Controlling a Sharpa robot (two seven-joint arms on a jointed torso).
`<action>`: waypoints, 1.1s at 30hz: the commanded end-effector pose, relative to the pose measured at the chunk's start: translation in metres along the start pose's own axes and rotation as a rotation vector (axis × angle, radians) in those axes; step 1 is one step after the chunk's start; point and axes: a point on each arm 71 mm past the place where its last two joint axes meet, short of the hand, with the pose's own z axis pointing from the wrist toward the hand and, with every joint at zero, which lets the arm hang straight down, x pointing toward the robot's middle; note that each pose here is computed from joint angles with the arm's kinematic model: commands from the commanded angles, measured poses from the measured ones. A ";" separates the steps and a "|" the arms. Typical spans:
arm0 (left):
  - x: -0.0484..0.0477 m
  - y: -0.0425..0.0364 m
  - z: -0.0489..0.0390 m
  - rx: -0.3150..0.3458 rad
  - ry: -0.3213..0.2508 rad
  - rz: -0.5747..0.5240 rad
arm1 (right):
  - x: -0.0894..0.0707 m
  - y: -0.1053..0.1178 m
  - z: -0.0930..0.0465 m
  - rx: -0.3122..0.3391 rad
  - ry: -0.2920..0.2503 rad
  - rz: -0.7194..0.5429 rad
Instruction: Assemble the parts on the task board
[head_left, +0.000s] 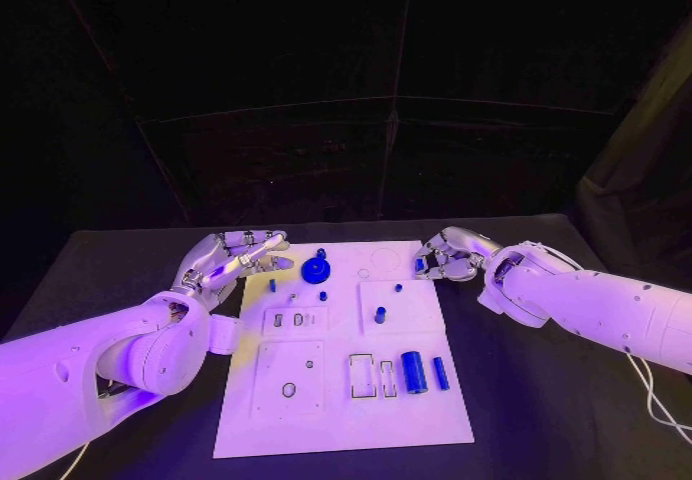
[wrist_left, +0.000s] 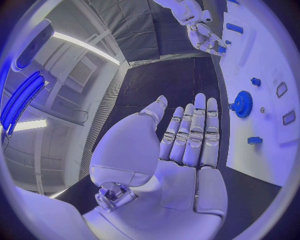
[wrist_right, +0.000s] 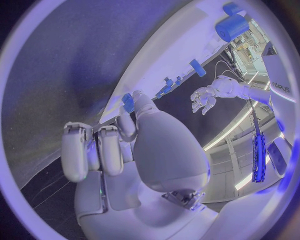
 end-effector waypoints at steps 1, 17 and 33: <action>0.0011 -0.0011 0.0002 0.007 0.013 -0.003 | -0.001 0.001 0.001 -0.004 -0.002 -0.004; 0.0004 -0.0012 -0.0003 0.006 0.012 -0.002 | -0.010 0.006 -0.001 -0.013 -0.141 0.009; -0.0042 -0.0006 0.0000 -0.005 -0.007 -0.019 | 0.016 0.097 -0.005 -0.001 -0.041 0.058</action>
